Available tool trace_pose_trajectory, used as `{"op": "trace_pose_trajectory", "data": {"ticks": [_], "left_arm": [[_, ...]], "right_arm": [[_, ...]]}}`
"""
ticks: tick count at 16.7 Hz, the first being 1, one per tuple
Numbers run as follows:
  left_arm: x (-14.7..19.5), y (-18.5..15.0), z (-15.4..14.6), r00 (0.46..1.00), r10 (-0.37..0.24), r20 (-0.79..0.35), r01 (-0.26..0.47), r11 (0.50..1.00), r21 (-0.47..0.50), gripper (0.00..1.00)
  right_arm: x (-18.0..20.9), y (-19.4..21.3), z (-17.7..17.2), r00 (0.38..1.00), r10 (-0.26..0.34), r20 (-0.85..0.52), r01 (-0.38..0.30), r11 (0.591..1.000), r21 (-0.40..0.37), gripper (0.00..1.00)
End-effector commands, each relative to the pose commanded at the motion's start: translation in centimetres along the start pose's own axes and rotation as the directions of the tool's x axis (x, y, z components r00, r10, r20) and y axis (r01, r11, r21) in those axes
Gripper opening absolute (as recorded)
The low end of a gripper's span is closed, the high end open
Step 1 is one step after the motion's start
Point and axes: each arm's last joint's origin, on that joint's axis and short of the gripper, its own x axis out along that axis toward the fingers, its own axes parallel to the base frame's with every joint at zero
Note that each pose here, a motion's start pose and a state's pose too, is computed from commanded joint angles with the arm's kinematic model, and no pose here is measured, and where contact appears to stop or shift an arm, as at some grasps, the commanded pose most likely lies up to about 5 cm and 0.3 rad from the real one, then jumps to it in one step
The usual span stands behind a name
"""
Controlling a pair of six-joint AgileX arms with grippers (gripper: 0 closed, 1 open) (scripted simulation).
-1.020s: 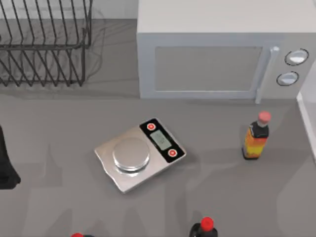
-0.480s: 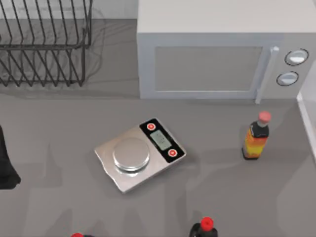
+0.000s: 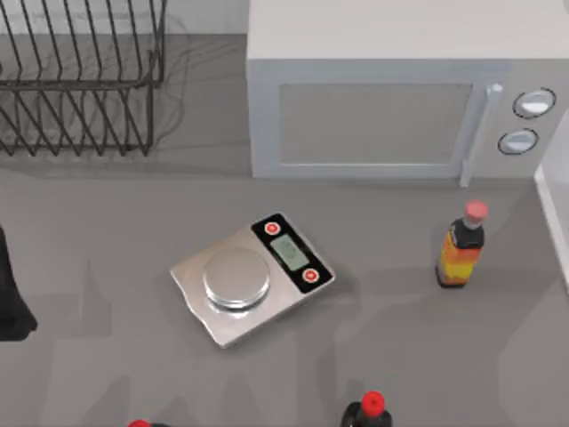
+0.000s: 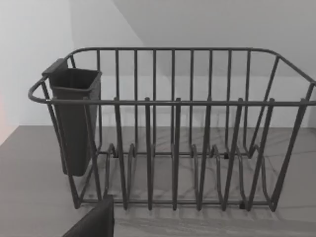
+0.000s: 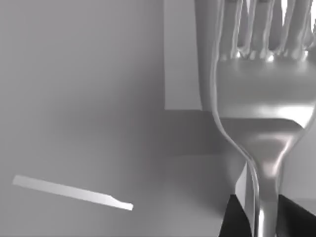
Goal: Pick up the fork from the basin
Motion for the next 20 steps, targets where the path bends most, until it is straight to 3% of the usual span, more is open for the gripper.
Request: {"op": "trace_pose_trajectory", "data": {"ticks": [3, 11, 17, 20], "left_arm": [[0.0, 0.0, 0.0, 1.000, 0.000, 0.000, 0.000, 1.000, 0.000, 1.00], [0.0, 0.0, 0.0, 1.000, 0.000, 0.000, 0.000, 1.000, 0.000, 1.00], [0.0, 0.0, 0.0, 1.000, 0.000, 0.000, 0.000, 1.000, 0.000, 1.00], [0.0, 0.0, 0.0, 1.000, 0.000, 0.000, 0.000, 1.000, 0.000, 1.00]], "right_arm": [[-2.1, -0.2, 0.6, 1.000, -0.001, 0.004, 0.001, 1.000, 0.000, 0.00], [-13.9, -0.1, 0.8, 1.000, 0.002, -0.008, -0.002, 1.000, 0.000, 0.00], [-14.8, 0.2, 0.7, 1.000, 0.001, -0.003, -0.001, 1.000, 0.000, 0.00], [-16.1, 3.2, 0.0, 1.000, 0.003, -0.010, -0.003, 1.000, 0.001, 0.00]]}}
